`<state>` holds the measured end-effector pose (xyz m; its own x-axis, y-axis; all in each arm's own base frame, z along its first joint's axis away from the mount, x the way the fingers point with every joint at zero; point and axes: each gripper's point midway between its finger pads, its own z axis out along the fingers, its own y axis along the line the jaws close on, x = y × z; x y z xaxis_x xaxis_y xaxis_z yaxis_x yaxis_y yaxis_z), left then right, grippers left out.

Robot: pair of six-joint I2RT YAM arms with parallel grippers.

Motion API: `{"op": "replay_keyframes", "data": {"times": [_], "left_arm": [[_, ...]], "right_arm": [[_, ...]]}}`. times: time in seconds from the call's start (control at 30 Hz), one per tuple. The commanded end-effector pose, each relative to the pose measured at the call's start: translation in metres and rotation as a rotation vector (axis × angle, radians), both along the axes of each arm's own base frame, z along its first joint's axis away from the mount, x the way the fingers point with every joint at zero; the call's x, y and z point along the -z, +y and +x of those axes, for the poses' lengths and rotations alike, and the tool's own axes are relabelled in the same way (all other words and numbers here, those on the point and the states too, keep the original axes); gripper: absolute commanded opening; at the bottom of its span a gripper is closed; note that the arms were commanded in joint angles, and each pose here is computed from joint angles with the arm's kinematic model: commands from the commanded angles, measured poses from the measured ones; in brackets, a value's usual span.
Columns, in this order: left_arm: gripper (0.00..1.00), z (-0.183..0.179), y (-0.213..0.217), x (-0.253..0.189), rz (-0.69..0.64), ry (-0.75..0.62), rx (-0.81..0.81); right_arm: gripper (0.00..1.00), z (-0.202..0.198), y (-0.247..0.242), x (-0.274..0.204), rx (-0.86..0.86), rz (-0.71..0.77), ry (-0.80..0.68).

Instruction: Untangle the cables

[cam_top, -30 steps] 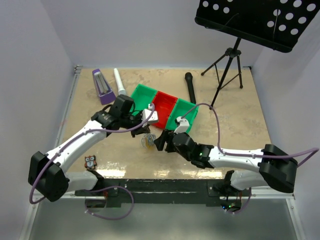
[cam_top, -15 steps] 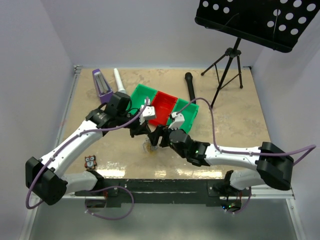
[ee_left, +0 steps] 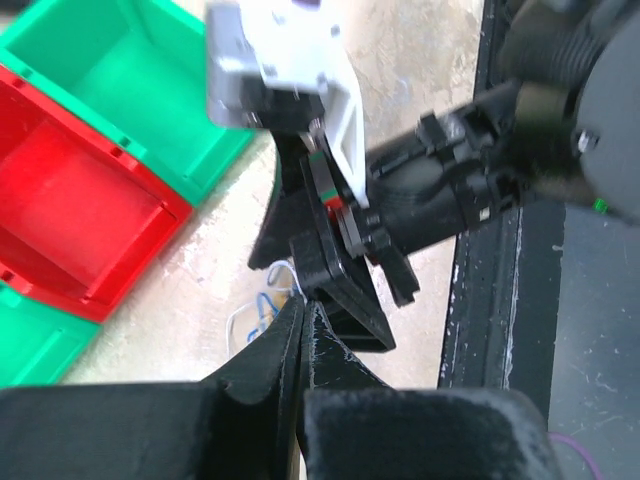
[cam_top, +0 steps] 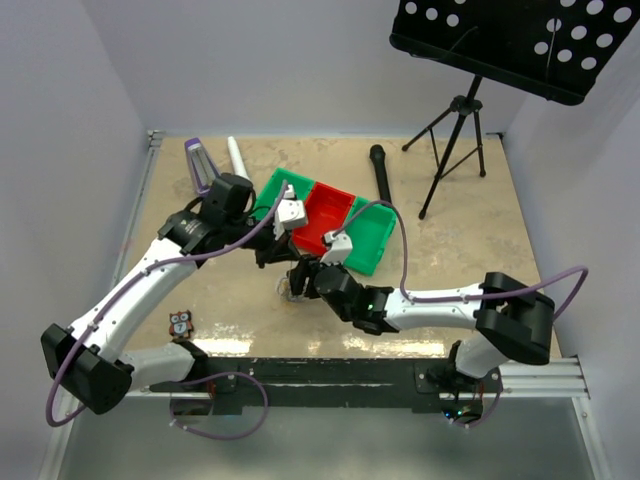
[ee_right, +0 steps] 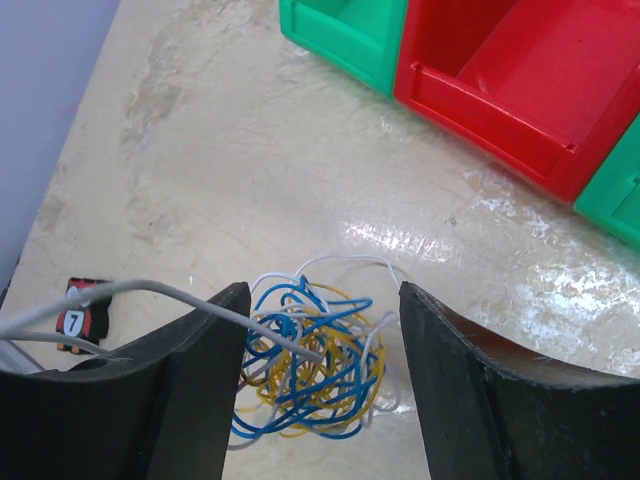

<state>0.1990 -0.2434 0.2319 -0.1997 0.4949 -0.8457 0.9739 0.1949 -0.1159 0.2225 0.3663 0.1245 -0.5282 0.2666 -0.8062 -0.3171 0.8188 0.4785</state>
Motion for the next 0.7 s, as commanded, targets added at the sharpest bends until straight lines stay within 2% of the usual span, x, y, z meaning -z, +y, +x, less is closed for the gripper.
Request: {"op": "replay_keyframes", "data": {"times": [0.0,0.37,0.57,0.67], "left_arm": [[0.0,-0.016,-0.021,-0.062,-0.166,-0.048,0.116],[0.0,0.022,-0.003,-0.126,-0.087,-0.265,-0.028],[0.0,0.051,0.017,-0.182,-0.134,-0.464,-0.25],[0.0,0.066,0.03,-0.209,-0.16,-0.522,-0.379]], "right_arm": [[0.64,-0.001,0.006,0.006,0.029,-0.044,-0.01],[0.63,-0.03,-0.005,0.054,0.019,-0.123,0.064],[0.61,-0.039,-0.014,0.07,0.036,-0.148,0.103],[0.6,-0.045,-0.019,0.077,0.039,-0.156,0.122]]}}
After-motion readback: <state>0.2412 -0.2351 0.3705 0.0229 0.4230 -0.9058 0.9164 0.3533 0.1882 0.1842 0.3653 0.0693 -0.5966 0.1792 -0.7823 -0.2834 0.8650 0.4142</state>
